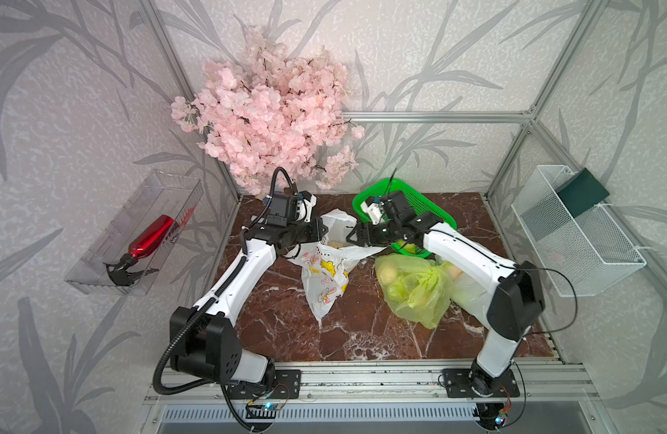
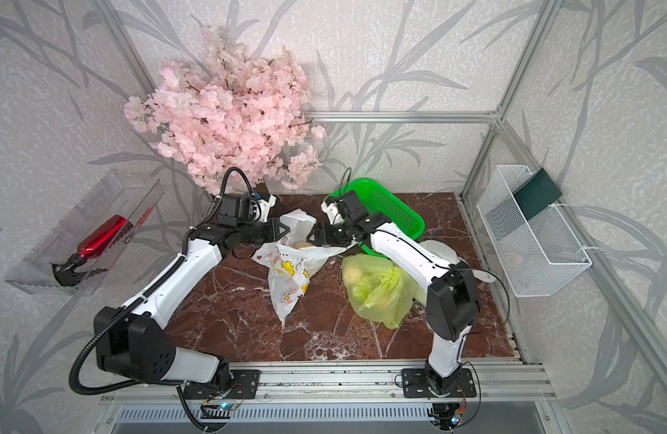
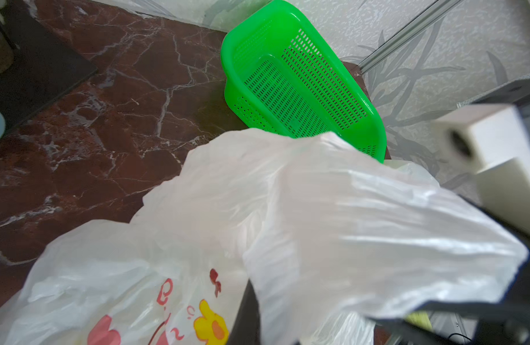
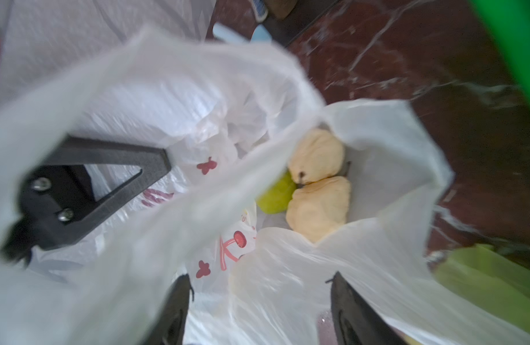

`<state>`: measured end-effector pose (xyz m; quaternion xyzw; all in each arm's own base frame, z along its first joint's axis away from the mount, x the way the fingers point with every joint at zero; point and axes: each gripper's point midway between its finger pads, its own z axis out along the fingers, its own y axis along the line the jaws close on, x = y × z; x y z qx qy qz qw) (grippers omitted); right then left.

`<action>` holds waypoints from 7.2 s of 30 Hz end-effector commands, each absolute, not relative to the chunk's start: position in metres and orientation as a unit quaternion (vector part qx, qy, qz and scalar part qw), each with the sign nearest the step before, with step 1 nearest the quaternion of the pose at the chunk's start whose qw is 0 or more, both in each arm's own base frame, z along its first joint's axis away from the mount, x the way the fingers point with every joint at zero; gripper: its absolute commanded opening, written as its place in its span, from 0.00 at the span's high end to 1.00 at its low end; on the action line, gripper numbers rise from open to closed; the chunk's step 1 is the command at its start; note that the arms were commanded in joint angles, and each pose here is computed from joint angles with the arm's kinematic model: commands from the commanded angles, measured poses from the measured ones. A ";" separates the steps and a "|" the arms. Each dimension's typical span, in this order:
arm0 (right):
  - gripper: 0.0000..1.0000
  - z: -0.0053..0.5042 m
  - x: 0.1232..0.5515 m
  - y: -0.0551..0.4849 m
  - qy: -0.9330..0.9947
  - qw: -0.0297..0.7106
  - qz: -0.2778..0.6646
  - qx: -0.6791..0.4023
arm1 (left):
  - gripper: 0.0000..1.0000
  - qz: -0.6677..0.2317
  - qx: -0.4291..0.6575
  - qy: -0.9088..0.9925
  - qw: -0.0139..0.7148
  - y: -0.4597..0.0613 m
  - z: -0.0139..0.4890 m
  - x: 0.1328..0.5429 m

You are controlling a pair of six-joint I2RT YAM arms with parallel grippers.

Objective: Place the pears into plastic bags & tie knots
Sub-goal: Place the pear in the plastic bag, then pick up the pear from the basket, then place the pear in the plastic bag, then place the plastic bag at the center of the board.

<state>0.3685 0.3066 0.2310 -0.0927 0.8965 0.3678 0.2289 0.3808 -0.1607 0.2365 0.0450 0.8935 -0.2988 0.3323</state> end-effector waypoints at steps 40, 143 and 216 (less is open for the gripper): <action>0.74 0.110 0.492 0.185 0.966 0.238 0.101 -0.017 | 1.00 -0.293 0.055 0.892 0.340 -0.155 0.238 0.372; 1.00 0.397 0.346 0.361 0.803 0.385 0.370 -0.265 | 1.00 -0.201 -0.119 0.859 0.456 -0.059 0.294 0.340; 1.00 0.449 0.363 0.296 0.772 0.391 0.442 -0.235 | 1.00 -0.249 0.085 0.786 0.559 -0.127 0.447 0.339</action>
